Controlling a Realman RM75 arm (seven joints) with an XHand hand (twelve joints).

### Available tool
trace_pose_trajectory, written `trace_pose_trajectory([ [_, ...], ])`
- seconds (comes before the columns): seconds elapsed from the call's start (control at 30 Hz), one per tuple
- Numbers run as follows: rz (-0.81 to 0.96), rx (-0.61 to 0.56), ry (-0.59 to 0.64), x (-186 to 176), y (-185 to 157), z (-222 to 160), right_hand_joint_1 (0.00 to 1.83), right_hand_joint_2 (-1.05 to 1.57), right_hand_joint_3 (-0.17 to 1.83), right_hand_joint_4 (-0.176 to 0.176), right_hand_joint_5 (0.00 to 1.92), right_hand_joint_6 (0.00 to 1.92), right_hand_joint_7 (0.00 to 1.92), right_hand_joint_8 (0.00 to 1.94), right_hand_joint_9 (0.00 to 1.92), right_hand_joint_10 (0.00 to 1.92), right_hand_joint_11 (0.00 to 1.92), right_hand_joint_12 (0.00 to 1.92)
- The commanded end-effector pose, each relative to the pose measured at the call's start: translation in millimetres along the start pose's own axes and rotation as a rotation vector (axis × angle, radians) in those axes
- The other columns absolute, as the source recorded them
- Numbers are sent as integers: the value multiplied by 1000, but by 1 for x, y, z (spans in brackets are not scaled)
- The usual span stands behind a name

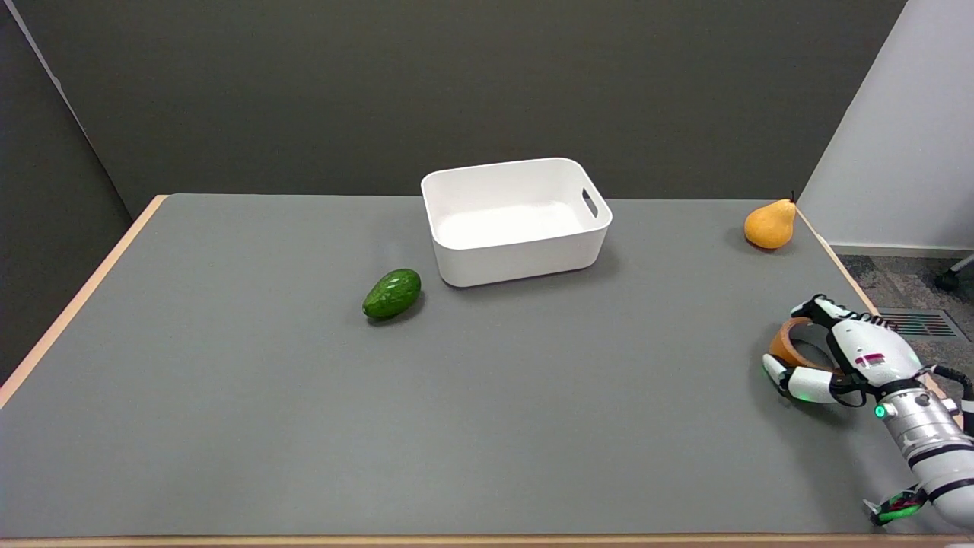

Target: Pick up yellow tape.

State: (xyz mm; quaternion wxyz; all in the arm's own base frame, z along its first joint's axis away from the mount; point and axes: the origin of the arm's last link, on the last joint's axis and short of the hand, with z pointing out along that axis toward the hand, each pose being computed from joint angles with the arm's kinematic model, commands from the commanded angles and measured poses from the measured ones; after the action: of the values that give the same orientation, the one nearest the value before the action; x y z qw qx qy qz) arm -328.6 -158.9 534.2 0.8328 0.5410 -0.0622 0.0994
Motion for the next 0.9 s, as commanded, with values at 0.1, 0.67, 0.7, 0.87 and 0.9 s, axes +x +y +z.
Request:
trace_pose_trajectory([
  [0.1, -82, 167, 269, 4, -28, -7, 1173, 1184, 255, -176, 512, 1483, 788, 1573, 842, 1475, 688, 1921],
  [0.67, 39, 509, 699, 119, -134, 64, 1046, 974, 582, -125, 751, 1479, 843, 1941, 1034, 1921, 1160, 1921],
  [0.7, 49, 520, 706, 123, -144, 75, 1047, 973, 584, -127, 751, 1478, 847, 1941, 1038, 1921, 1161, 1921],
  [0.87, 73, 549, 687, 127, -184, 120, 1053, 966, 596, -137, 754, 1480, 864, 1941, 1047, 1921, 1161, 1921],
  [0.9, 85, 556, 681, 127, -195, 130, 1054, 963, 601, -140, 754, 1482, 868, 1941, 1050, 1921, 1161, 1921],
])
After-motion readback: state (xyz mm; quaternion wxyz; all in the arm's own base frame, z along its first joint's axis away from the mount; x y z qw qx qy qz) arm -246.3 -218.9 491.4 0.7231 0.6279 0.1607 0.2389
